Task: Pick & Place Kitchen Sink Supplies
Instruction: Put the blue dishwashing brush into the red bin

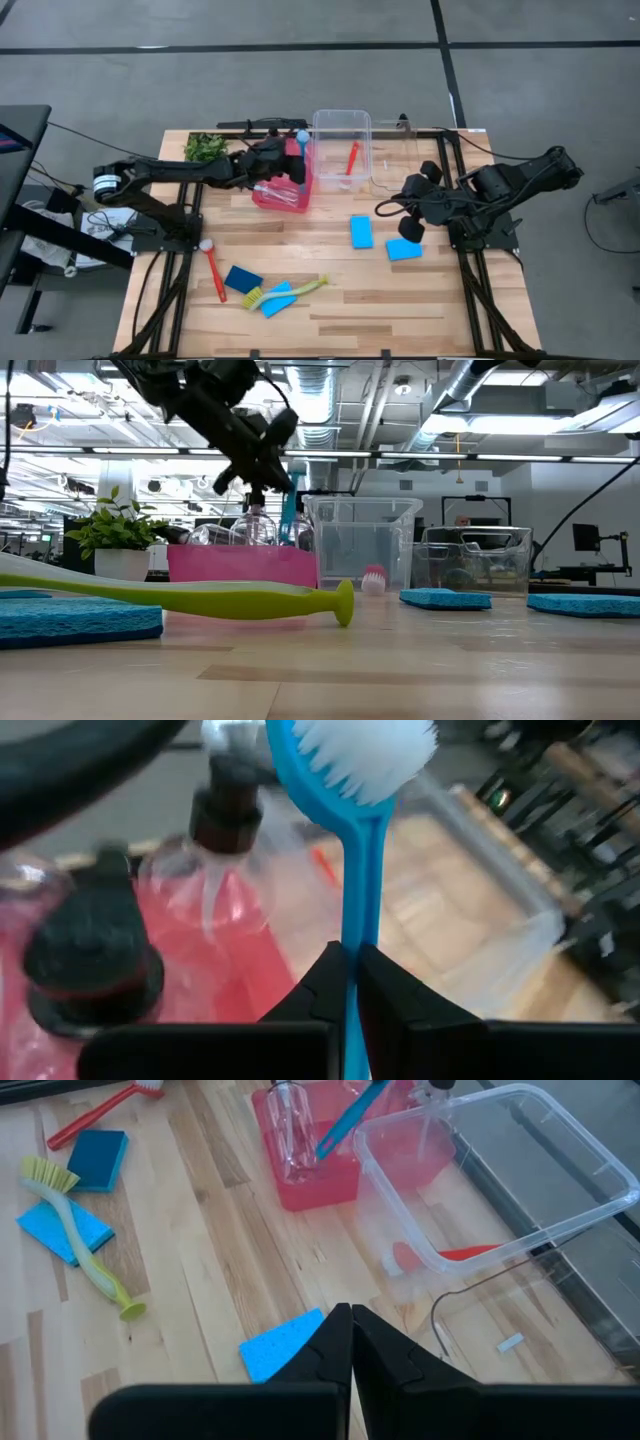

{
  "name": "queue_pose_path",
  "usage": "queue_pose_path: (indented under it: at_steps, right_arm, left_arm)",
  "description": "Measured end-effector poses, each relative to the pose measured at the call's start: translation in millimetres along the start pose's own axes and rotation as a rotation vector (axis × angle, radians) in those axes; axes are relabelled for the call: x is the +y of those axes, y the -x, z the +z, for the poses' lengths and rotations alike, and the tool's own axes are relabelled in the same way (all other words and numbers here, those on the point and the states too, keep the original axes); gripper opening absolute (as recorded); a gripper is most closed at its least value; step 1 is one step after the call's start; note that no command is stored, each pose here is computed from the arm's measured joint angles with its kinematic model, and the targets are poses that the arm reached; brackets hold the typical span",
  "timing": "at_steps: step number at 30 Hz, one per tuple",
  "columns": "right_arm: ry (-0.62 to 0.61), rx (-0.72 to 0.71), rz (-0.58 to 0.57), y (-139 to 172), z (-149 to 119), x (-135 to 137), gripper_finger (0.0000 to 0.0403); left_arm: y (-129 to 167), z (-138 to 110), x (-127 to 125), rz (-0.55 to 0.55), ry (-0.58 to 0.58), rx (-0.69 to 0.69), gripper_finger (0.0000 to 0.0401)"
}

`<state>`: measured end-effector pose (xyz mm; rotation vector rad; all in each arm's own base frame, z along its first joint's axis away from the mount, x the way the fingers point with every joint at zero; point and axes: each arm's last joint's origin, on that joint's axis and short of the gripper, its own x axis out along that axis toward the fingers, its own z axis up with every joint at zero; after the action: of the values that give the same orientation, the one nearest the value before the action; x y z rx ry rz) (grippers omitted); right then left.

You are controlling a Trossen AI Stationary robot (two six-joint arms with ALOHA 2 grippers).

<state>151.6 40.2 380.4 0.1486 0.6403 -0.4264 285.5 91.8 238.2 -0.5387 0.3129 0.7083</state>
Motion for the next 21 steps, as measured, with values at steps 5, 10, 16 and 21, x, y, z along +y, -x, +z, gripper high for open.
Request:
queue_pose_path:
  at_steps: [5, 10, 16, 21]
  right_arm:
    - [0.007, 0.007, -0.004, -3, 0, 3, 0.0001]
    - [0.016, 0.017, -0.010, -6, 0, 5, 0.0001]
    - [0.031, 0.034, -0.021, -11, 0, 9, 0.0001]
    - [0.034, 0.037, -0.023, -11, -1, 9, 0.0001]
  left_arm:
    - [20, 15, -4, -0.027, -0.002, -0.086, 0.0011]
    - [36, 29, -11, -0.065, -0.007, -0.212, 0.0010]
    - [47, 46, -25, -0.176, -0.021, -0.400, 0.0005]
    - [37, 47, -28, -0.193, -0.026, -0.461, 0.0005]
